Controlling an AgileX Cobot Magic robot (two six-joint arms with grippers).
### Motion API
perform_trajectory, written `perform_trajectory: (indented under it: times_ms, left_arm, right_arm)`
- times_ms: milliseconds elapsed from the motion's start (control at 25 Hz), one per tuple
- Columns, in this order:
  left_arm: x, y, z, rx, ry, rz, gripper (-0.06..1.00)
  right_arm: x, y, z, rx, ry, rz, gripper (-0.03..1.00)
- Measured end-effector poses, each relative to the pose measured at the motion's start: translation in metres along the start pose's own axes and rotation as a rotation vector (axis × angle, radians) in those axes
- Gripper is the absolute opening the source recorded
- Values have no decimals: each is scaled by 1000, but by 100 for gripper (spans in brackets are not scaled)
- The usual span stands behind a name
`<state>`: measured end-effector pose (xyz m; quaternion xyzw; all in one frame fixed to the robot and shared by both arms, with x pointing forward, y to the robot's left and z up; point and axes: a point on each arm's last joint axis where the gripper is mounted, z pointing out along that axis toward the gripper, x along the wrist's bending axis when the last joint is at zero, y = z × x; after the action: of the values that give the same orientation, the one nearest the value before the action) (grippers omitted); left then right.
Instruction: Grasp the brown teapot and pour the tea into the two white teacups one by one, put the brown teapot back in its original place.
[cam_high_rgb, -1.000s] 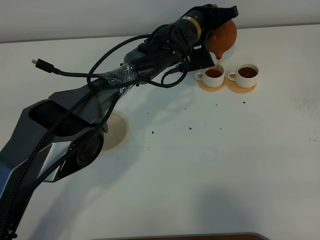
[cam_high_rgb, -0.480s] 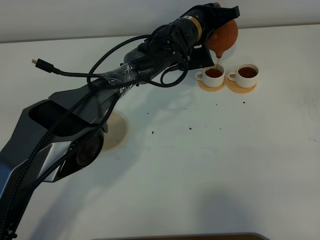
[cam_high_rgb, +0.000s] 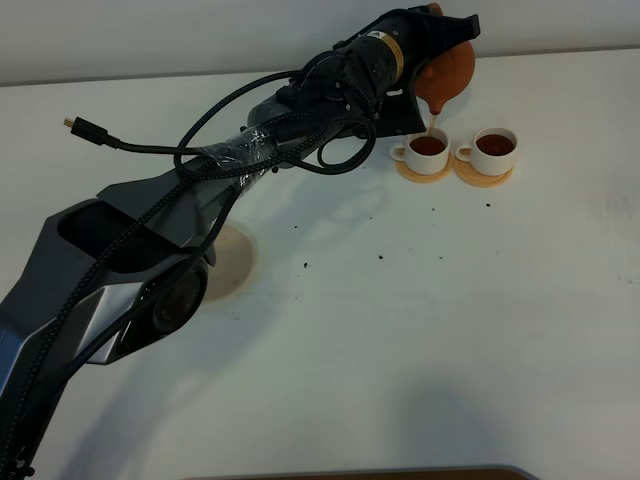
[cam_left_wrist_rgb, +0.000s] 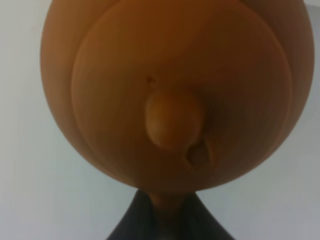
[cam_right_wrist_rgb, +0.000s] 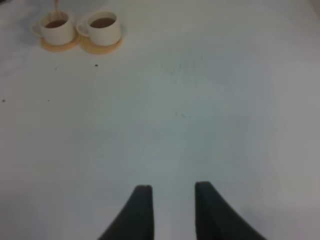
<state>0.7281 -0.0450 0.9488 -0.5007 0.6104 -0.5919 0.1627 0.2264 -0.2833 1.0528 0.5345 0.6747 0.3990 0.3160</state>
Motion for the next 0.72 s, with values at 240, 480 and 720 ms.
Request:
perform_trajectory:
  times_ms: [240,480,720]
  left_arm:
    - [1,0,0,2,12,10,14]
    - [1,0,0,2,12,11,14]
    - [0,0,0,0,0,3,14]
  right_arm:
    - [0,0,0,0,0,0,24]
    - [0,0,0,0,0,0,24]
    - [0,0,0,0,0,0,24]
